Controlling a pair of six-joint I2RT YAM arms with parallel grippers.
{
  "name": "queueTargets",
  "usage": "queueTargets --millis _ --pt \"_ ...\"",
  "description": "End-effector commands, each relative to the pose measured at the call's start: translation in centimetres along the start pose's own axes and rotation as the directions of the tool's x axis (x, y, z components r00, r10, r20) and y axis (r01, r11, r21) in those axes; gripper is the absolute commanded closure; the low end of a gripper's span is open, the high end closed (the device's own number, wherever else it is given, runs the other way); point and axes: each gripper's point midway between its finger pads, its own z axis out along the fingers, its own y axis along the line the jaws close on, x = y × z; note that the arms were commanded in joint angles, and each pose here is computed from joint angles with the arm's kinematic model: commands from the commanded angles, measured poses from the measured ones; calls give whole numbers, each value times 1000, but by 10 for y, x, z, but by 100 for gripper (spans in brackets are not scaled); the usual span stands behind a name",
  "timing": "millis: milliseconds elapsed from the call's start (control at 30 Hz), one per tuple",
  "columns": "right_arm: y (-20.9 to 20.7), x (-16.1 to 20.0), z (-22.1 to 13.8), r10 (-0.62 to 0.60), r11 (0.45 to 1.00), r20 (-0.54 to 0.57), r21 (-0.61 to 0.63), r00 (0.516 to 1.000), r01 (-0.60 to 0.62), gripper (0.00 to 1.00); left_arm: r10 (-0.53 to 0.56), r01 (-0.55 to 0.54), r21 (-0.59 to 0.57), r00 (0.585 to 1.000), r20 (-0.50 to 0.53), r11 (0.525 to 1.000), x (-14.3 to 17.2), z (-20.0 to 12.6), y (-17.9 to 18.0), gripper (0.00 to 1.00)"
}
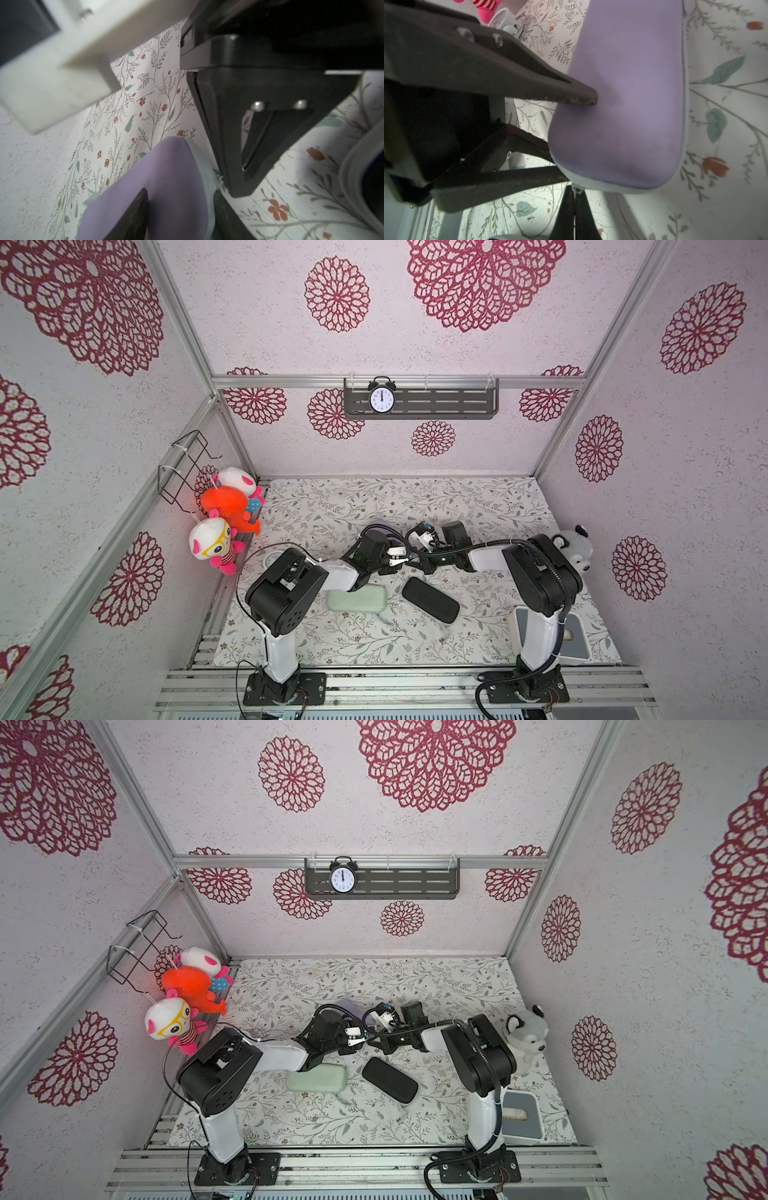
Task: Put umbrellas into zippered umbrella sleeves
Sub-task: Adjust the umbrella sleeve at the center of the board.
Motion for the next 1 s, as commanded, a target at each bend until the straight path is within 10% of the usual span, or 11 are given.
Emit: queueTargets --millis 0,500,667,833,967 --pt "36 -15 6 -50 987 31 -148 998 54 100 -33 32 -12 999 -43 999 11 4 0 47" --pt "-4 -13 -3 45 998 38 -54 998 -43 100 -179 207 -141 966 187 968 -13 -59 33 6" --pt "-7 -13 -4 42 999 37 -25 998 -41 100 -467 555 -276 822 325 785 18 -86 106 2" --pt "-15 -13 -6 52 998 32 29 998 -53 100 -753 769 -349 622 215 535 68 -56 173 2" --pt "-26 -11 -10 54 993 23 102 998 -56 100 -849 817 -302 526 40 492 88 -27 176 1"
